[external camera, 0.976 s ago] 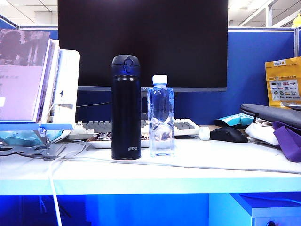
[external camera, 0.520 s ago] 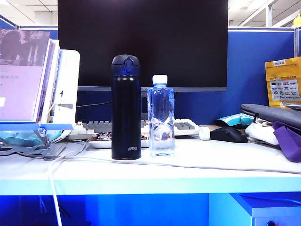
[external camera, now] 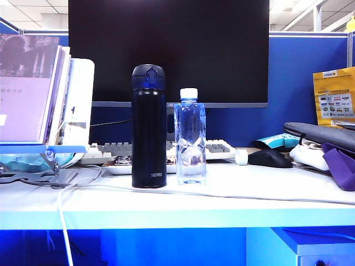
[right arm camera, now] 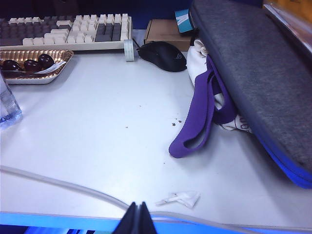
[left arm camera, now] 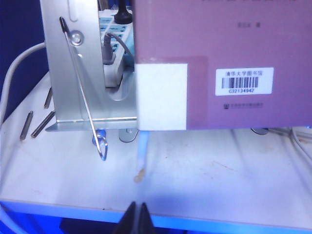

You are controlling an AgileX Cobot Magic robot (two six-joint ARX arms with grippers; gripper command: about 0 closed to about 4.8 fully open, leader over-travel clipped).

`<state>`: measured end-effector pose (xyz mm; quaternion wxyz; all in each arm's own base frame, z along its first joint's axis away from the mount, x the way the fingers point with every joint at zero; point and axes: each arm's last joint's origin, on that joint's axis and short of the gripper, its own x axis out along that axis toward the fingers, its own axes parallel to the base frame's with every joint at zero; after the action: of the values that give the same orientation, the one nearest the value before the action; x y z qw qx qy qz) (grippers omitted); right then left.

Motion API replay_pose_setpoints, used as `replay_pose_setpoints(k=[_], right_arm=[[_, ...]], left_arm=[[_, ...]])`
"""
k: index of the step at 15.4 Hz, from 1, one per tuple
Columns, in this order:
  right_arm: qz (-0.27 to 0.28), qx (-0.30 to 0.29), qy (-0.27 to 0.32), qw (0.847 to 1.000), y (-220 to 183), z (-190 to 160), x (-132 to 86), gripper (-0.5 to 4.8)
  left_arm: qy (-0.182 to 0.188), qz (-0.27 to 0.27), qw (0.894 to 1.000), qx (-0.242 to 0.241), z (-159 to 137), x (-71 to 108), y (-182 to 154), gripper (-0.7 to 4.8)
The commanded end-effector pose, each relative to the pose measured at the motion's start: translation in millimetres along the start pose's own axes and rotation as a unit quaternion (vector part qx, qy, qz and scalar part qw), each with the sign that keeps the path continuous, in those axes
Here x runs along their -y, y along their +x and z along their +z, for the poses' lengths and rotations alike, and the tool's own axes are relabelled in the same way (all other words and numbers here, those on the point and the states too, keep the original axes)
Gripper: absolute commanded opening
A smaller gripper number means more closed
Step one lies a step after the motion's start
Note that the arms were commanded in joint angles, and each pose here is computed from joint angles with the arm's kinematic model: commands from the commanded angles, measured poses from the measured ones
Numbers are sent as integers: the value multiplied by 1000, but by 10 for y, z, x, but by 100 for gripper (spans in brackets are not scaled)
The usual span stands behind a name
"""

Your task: Pick up the mineral water bottle and place it vertically to the right of the black thermos cup.

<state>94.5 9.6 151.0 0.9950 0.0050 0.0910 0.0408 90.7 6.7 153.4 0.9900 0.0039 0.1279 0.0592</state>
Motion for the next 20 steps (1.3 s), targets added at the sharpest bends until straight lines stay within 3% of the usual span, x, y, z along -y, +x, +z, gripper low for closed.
replay_pose_setpoints(k=[1,5,9,11,12,14,20], right_arm=[[1,-3,2,1000,3,-12,-1,-1],[1,-3,2,1000,3,-12,-1,-1],[1,-3,2,1000,3,-12,-1,-1],[1,-3,2,1000,3,-12,-1,-1],[1,-3,2,1000,3,-12,-1,-1],[1,-3,2,1000,3,-12,-1,-1],[2,-3,2,1000,3,-11,-2,-1]], left_arm=[[5,0,1000,-11,-34,0,5,-5],[22,26,999,-9,-30,-15,6,-5],[11,17,995,93,62,-7,49,-4],[13,-3,996,94,63,5,49,-4],[17,-43,995,90,55,29,49,-4],[21,-101,994,47,-32,62,56,-4],[20,-86,995,50,-25,54,57,-4]])
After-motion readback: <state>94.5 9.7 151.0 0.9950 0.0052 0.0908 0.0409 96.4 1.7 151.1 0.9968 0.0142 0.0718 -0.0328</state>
